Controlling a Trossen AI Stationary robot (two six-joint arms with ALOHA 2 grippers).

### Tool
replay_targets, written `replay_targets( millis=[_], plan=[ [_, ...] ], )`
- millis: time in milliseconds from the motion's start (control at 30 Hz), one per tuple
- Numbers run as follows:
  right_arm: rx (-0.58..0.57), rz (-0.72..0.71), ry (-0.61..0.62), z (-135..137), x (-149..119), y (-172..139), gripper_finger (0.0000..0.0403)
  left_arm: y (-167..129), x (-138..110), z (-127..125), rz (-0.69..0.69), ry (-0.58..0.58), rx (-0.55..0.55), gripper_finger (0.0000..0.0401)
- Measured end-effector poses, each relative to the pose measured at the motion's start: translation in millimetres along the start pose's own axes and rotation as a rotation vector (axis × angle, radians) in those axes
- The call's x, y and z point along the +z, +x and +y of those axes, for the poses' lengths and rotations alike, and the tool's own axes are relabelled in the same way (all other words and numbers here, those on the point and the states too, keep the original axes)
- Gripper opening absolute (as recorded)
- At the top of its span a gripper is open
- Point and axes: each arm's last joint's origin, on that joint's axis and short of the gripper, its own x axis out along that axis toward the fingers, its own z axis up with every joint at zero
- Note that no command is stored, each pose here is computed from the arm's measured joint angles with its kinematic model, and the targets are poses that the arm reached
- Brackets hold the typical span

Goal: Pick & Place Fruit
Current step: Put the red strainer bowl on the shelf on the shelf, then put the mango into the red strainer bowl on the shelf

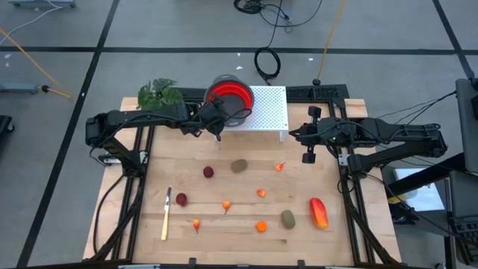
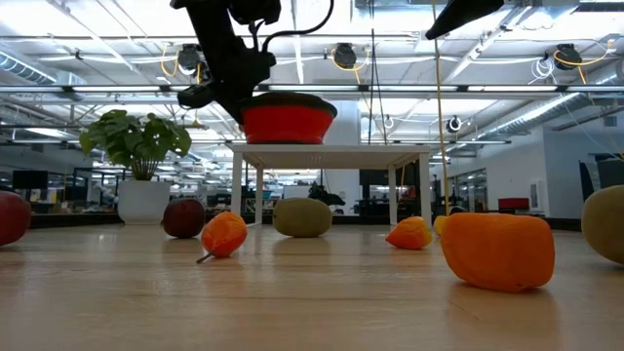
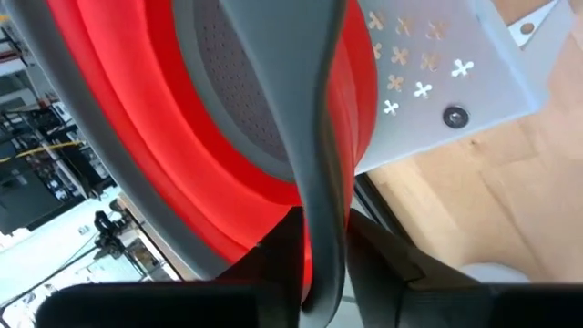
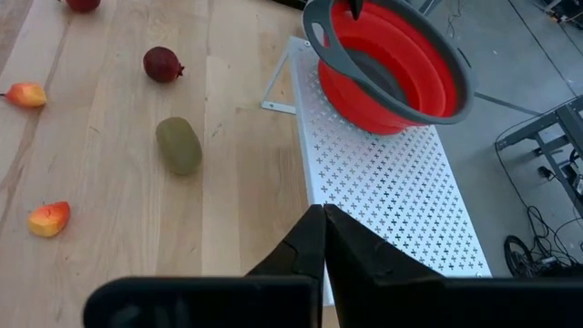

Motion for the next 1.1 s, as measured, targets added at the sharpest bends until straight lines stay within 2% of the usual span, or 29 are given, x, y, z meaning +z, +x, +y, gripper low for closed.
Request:
replay_targets(
  millis=[267, 433, 800, 1100],
  plan=[
    [0.0, 0.0, 0.0, 0.0, 0.0, 0.0, 0.0001, -5.3, 6.4, -2.5, -0.003, 0.01, 0.016, 0.0169],
    [0.0, 0.0, 0.0, 0.0, 0.0, -0.1, 0.0001, -7.3, 6.6, -2.4, 0.062, -0.011, 0.056, 0.0202],
    [0.001, 0.0, 0.0, 0.0, -0.1, 0.0, 0.0001, -17.5, 15.5, -9.8, 0.098, -0.061, 0.087, 0.0212],
    [0.001, 0.001, 0.0, 0.0, -0.1, 0.0, 0.0, -29.5, 20.1, -22.8, 0.182, -0.166, 0.122, 0.0212]
  ],
)
